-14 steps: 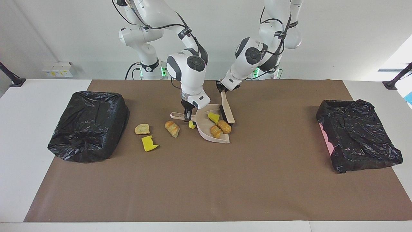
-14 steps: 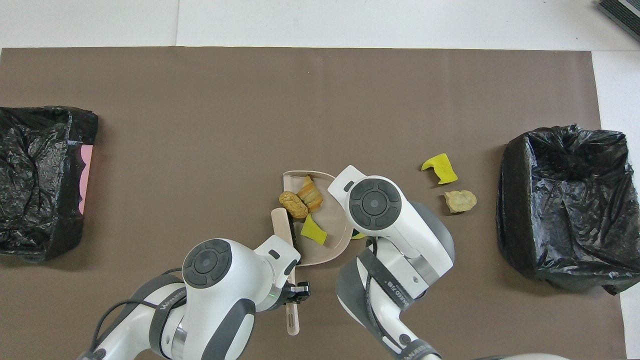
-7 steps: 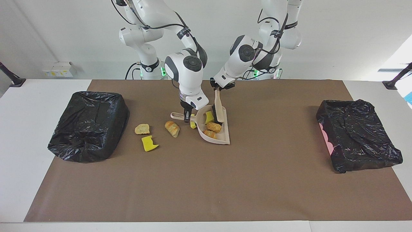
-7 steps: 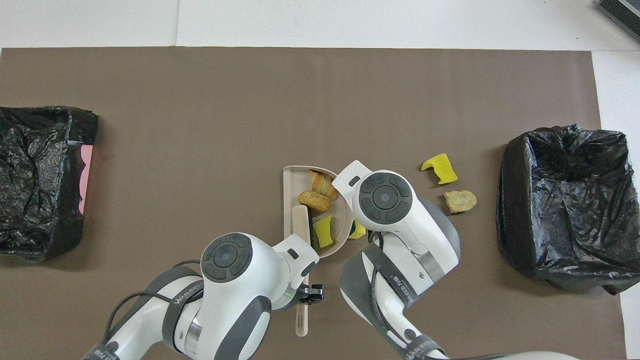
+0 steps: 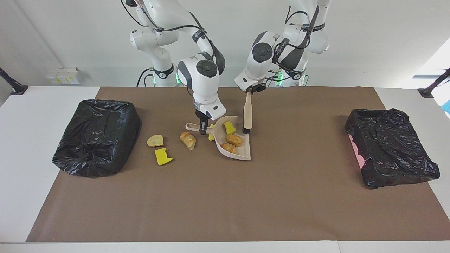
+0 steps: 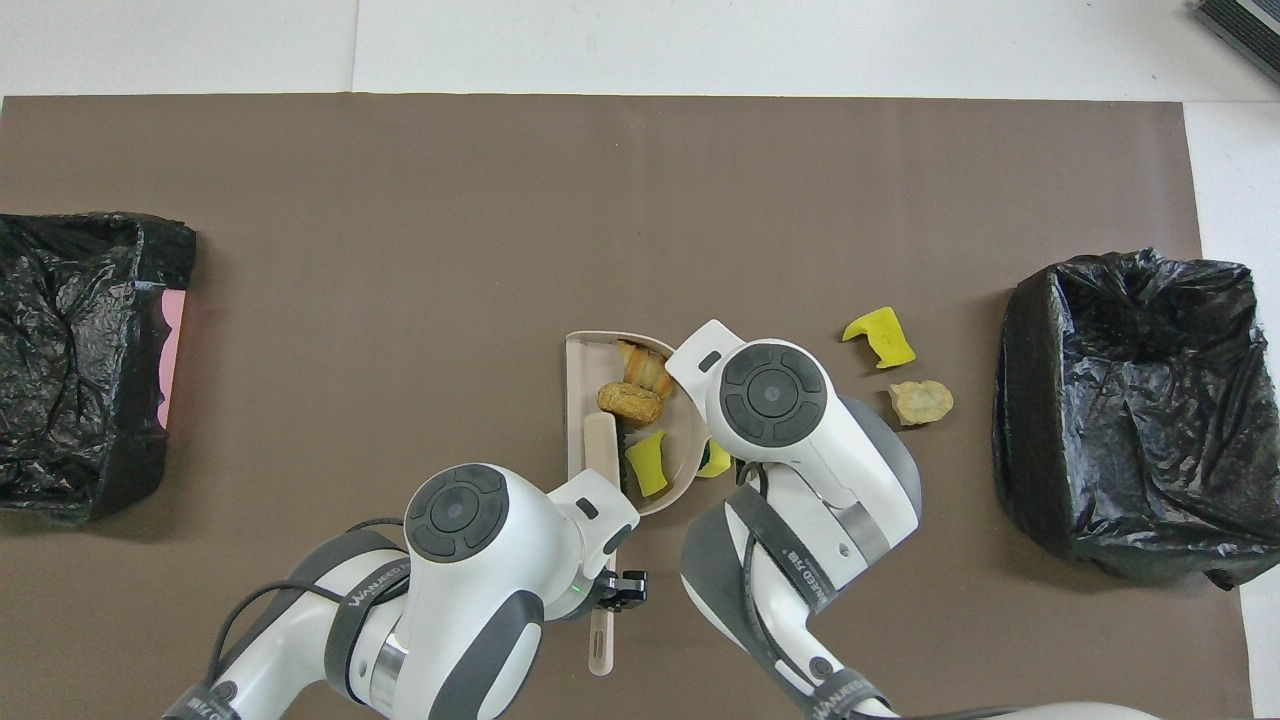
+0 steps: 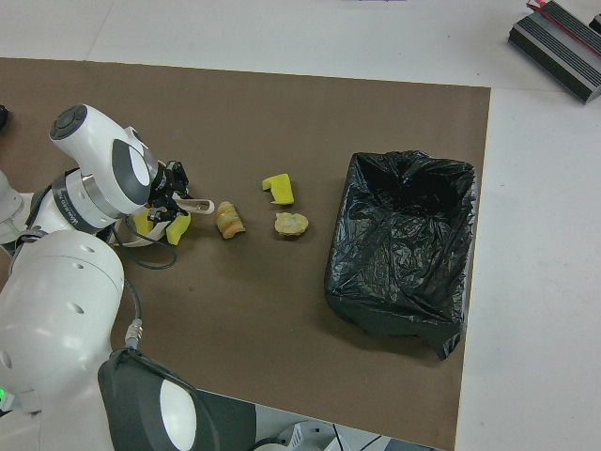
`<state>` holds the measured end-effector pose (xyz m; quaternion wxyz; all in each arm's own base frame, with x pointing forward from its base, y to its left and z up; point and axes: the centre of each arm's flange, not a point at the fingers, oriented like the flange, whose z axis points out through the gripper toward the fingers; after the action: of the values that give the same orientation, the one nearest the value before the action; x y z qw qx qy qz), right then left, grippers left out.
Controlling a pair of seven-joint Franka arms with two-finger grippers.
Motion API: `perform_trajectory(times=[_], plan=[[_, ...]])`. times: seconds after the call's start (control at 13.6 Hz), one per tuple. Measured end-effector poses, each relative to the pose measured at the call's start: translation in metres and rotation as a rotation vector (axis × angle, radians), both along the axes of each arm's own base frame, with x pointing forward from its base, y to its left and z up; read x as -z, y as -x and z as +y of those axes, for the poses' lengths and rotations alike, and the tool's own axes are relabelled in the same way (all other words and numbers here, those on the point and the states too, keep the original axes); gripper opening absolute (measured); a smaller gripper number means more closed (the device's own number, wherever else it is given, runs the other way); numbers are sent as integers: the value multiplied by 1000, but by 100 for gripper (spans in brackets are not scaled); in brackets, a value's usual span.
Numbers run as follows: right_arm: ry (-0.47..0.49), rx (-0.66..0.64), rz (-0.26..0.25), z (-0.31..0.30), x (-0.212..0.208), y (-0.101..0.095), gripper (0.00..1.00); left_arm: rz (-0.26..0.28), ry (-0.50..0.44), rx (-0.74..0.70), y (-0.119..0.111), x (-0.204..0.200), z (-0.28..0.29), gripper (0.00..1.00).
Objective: Sweep and dump trash in bin
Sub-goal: 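Sweep more chunks into the held dustpan with the left gripper's brush, then carry the dustpan with the right gripper over the nearer bin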
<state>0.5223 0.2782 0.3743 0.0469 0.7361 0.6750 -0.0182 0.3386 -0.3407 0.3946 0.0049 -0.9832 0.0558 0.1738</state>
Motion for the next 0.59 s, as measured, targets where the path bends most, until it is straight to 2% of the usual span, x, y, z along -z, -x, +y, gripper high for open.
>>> perform_trajectory(times=[0.22, 0.59], plan=[[-8, 12, -13, -4, -8, -6, 32, -3, -49, -70, 12, 1, -4, 26], [-41, 31, 28, -34, -29, -22, 32, -2, -80, 17, 80, 9, -9, 26]])
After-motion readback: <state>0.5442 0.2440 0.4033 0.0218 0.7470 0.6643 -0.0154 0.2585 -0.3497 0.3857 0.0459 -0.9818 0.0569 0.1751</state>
